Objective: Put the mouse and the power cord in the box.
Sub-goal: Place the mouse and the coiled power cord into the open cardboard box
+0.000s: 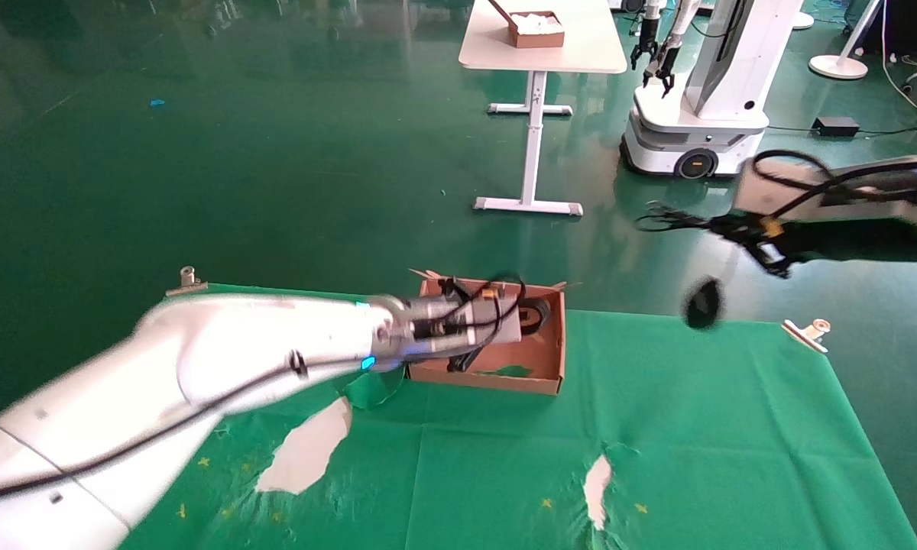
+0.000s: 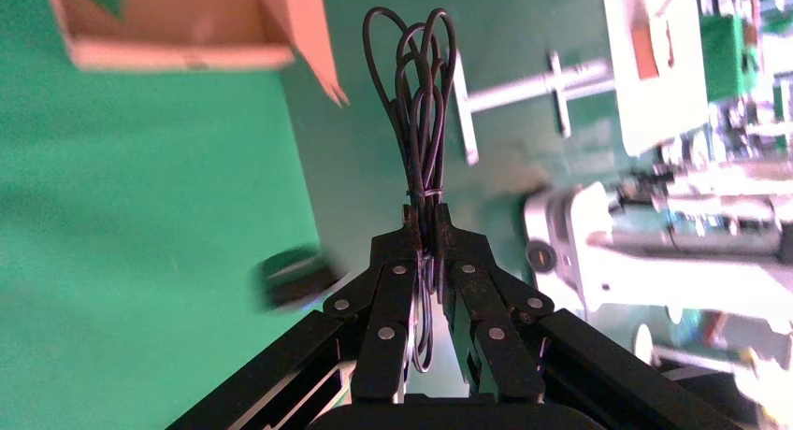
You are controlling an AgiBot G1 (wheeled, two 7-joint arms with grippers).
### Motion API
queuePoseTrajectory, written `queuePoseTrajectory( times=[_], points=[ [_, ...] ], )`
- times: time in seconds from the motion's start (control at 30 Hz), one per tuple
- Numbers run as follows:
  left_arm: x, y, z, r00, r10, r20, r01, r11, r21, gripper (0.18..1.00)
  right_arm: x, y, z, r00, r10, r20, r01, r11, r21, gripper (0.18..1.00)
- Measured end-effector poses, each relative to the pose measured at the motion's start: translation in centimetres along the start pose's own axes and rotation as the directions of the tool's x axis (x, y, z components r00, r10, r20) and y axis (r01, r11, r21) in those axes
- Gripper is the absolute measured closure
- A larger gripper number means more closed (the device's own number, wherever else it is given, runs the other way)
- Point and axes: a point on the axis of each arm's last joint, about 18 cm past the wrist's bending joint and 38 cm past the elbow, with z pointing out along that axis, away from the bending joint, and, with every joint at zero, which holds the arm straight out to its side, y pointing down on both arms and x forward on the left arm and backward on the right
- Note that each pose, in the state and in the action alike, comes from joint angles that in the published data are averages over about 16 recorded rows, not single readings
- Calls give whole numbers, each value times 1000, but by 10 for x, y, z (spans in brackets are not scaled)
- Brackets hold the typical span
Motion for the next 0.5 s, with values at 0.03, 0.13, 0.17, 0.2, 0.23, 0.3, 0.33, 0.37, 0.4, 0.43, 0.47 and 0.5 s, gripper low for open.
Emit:
queuePoseTrajectory(
  times=[0.03, 0.13, 0.17, 0.2, 0.23, 0.3, 0.33, 0.37, 0.4, 0.43, 0.47, 0.5],
  points=[
    [3, 0, 3, 1000, 23, 6, -23, 1000, -3, 889, 2, 1, -3, 1000, 0, -5, 0, 1000, -2, 977],
    [11, 2, 10, 997, 73, 18, -72, 997, -13, 889, 8, 4, -10, 1000, 1, -18, -1, 1000, -5, 977],
    [12, 3, 11, 996, 82, 20, -82, 997, -16, 889, 10, 4, -11, 1000, 1, -22, -2, 1000, -4, 977],
    [14, 3, 12, 996, 90, 22, -90, 996, -19, 889, 11, 5, -13, 1000, 2, -25, -2, 1000, -3, 977],
    [14, 4, 13, 995, 97, 23, -96, 995, -22, 889, 12, 5, -14, 1000, 3, -27, -3, 1000, -1, 977],
    [16, 4, 15, 994, 107, 24, -107, 994, -26, 885, 14, 4, -16, 1000, 4, -30, -3, 1000, 4, 977],
    [16, 5, 15, 993, 112, 23, -111, 993, -28, 882, 15, 3, -17, 1000, 4, -31, -3, 1000, 7, 977],
    [17, 5, 16, 993, 114, 23, -113, 993, -30, 880, 16, 2, -17, 999, 4, -32, -3, 1000, 11, 977],
    [17, 5, 16, 993, 115, 23, -114, 993, -31, 878, 16, 1, -17, 999, 4, -32, -3, 1000, 15, 977],
    [17, 5, 16, 993, 115, 23, -114, 993, -31, 875, 17, 0, -17, 999, 3, -32, -3, 1000, 19, 977],
    [17, 4, 16, 993, 114, 23, -114, 993, -31, 869, 17, -1, -17, 999, 3, -32, -3, 1000, 23, 977],
    [17, 4, 16, 993, 114, 23, -114, 993, -31, 863, 17, -2, -17, 1000, 3, -31, -2, 1000, 27, 977]
  ],
)
